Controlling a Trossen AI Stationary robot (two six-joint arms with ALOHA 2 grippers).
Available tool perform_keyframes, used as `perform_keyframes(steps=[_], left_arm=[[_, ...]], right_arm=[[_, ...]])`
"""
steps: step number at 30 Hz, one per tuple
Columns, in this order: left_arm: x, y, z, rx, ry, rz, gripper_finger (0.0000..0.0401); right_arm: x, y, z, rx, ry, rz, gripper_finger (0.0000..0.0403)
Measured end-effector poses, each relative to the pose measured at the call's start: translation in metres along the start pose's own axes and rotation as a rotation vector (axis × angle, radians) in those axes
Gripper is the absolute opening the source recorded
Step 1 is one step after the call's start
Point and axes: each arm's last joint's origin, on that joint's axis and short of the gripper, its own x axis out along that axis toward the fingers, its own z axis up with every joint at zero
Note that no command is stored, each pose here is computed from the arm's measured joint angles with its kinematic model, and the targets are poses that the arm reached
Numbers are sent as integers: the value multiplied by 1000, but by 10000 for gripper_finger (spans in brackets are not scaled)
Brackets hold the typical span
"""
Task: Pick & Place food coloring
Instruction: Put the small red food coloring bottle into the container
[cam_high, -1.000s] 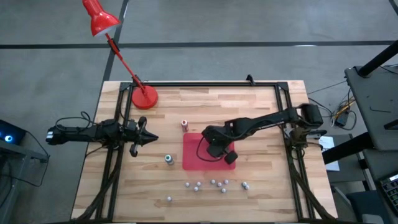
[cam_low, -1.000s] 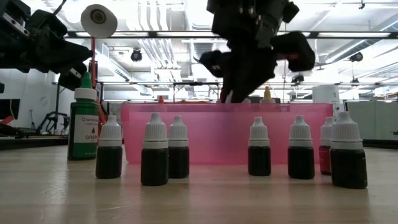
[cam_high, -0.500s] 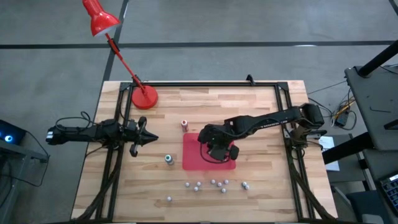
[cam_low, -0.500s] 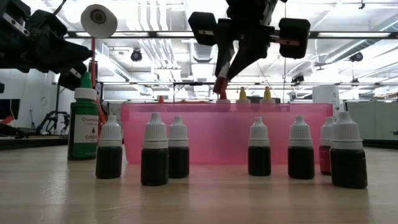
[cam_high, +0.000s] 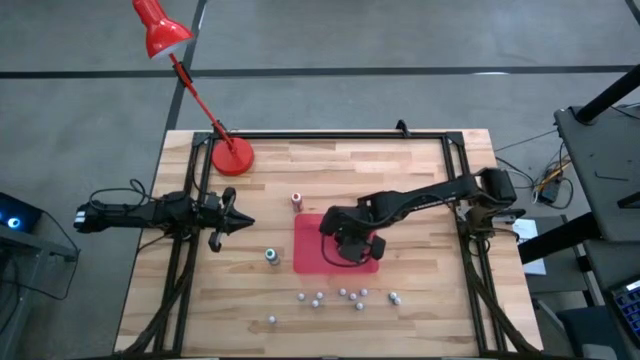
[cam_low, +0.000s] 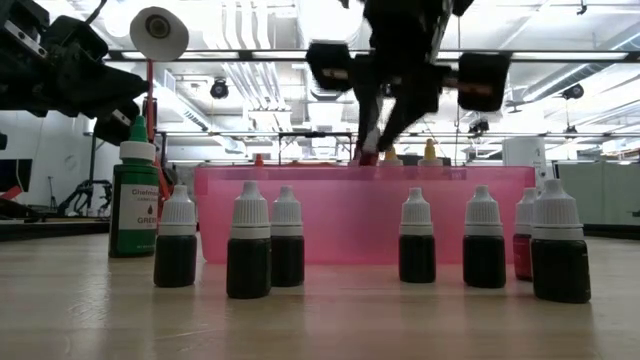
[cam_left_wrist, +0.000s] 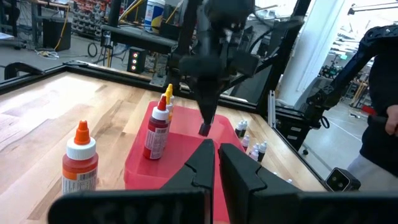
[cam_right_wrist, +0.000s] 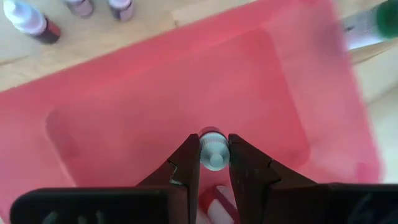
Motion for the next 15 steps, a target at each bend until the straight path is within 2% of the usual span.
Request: perform_keyframes(steps=[15], left_arm=[[0, 0, 0, 0, 0, 0, 0]], right_arm=[[37, 1, -8, -19, 50, 83, 60]])
